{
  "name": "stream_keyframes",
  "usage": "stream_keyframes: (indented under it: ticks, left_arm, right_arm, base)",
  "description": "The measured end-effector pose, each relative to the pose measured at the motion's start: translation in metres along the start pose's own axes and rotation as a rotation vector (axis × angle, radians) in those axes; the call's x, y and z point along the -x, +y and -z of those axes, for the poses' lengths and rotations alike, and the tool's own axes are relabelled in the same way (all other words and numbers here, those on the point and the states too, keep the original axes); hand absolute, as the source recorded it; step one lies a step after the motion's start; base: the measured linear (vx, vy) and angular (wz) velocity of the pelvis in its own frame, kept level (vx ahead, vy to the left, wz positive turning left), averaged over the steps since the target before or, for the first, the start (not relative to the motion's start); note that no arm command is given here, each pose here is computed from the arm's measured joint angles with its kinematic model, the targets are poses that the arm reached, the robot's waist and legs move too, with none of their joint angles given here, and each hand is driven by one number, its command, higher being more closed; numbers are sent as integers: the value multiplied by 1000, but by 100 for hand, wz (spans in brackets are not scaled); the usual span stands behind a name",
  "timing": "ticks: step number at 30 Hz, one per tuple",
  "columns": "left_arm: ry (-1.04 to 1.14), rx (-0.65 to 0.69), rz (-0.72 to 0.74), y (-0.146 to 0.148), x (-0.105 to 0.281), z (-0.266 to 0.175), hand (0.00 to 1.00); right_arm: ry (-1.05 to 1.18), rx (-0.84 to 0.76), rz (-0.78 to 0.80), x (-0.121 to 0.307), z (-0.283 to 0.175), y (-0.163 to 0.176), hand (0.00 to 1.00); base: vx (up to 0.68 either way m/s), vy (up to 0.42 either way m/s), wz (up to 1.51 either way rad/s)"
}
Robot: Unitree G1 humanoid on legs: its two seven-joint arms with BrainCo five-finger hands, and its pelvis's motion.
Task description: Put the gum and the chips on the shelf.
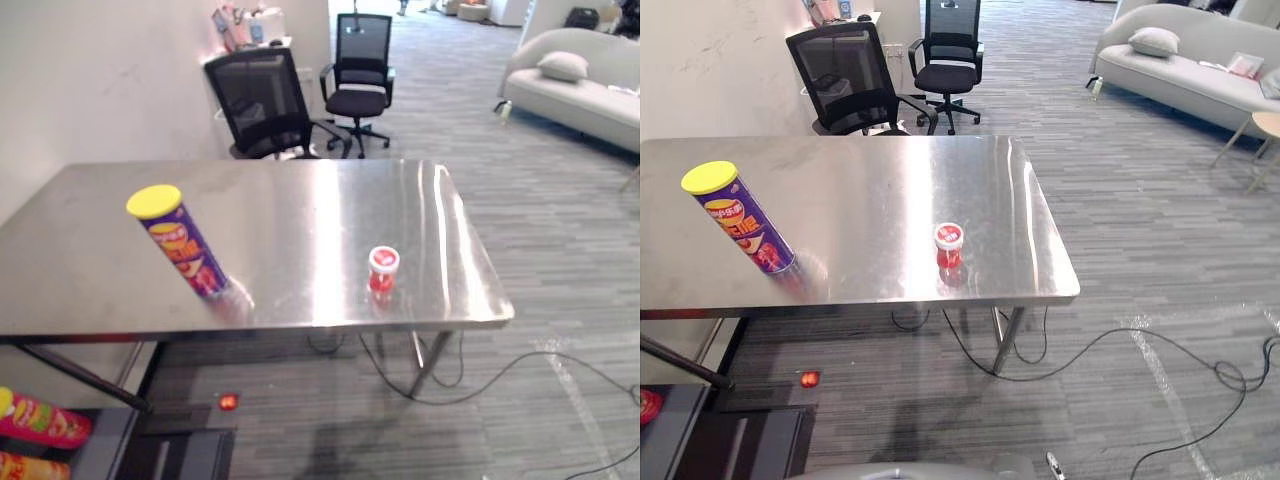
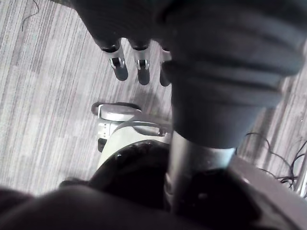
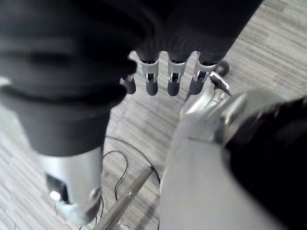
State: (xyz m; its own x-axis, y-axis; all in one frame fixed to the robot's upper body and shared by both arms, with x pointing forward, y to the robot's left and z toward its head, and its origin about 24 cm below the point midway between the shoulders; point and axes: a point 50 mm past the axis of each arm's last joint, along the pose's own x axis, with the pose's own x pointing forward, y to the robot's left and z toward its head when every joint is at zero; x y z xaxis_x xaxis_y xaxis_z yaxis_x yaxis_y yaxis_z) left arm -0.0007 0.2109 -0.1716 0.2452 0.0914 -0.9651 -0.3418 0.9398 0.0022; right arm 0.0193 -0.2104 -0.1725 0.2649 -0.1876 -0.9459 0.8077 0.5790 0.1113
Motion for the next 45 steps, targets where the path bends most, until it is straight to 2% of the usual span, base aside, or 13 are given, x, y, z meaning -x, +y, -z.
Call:
stream_keyframes:
  ticks: [10, 17, 20, 24, 27, 28, 30, 32, 35, 38, 41, 43, 45]
  left_arm:
    - [13, 69, -26, -4, -2, 3, 0]
    - [16, 69, -18, -4, -1, 4, 0]
    - [20, 70, -16, -3, -1, 5, 0]
    - [28, 90, -31, 1, 0, 8, 0]
    - [43, 112, -44, 3, 3, 16, 0]
    - [47, 113, -50, 4, 4, 19, 0]
    - [50, 109, -57, 5, 6, 22, 0]
    - [55, 108, -61, 6, 7, 25, 0]
    - [56, 105, -64, 7, 7, 26, 0]
    - [65, 98, -71, 8, 8, 29, 0]
    - [70, 85, -72, 8, 8, 30, 0]
    - [72, 74, -71, 8, 8, 30, 0]
    - [75, 55, -70, 8, 8, 30, 0]
  right_arm:
    - [-2, 144, -6, 0, -9, -7, 0]
    - [-6, 141, -2, -1, -11, -4, 0]
    - [3, 64, 41, 0, -8, -12, 0]
    - [-79, -205, 141, 5, -20, -33, 0]
    - [-373, -425, 197, 19, -81, -52, 0]
    - [-541, -486, 208, 35, -115, -61, 0]
    - [-810, -533, 242, 69, -166, -73, 0]
    - [-1152, -595, 333, 129, -216, -90, 0]
    - [-1409, -617, 462, 178, -246, -93, 0]
    - [-1489, -600, 486, 192, -257, -75, 0]
    - [-1574, -553, 431, 206, -268, -52, 0]
    - [-1668, -483, 345, 224, -276, -30, 0]
    - [-1758, -373, 185, 241, -285, 1, 0]
  base:
    - [189, -107, 42]
    - [0, 56, 8]
    - [0, 62, -7]
    - [23, 21, -2]
    - [47, 28, -12]
    - [64, 25, -13]
    - [79, 22, -8]
    - [59, 17, 2]
    - [-6, 7, 4]
    - [-62, -8, 1]
    - [-98, -16, -1]
    - [-66, 1, 3]
    - [-45, 6, 3]
